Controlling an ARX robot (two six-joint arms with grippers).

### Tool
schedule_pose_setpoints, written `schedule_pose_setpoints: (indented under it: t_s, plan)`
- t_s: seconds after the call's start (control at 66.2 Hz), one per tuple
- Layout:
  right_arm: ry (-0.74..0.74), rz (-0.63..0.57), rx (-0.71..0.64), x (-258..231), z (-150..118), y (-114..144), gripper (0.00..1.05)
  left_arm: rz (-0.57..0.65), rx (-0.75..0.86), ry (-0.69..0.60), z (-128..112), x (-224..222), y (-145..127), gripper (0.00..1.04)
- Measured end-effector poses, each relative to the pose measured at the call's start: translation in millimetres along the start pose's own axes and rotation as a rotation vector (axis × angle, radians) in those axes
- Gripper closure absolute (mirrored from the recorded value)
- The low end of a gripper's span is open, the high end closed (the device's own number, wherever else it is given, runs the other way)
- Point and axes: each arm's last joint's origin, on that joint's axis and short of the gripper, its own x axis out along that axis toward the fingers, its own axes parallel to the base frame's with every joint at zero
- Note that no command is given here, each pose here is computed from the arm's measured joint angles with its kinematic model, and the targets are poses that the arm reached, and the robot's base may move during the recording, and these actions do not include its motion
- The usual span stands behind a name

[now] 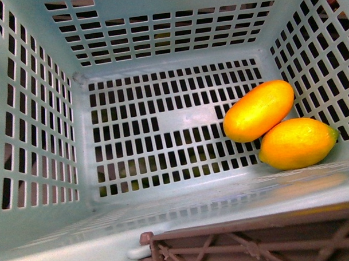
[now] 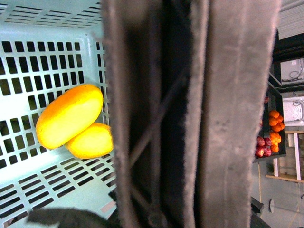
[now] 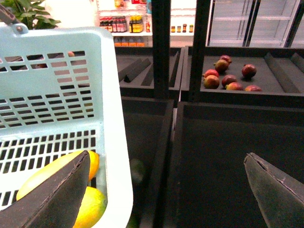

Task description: Pick lemon and mango into basket

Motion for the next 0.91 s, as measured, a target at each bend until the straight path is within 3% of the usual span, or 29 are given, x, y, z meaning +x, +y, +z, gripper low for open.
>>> schedule_pose_setpoints:
  t_s: [0.907]
  plan:
    - [0.0,0.008,-0.001,0.0,-0.2,0.1,0.09,0.009,-0.005,-0.012,2.2,-0.6,1.8,0.9]
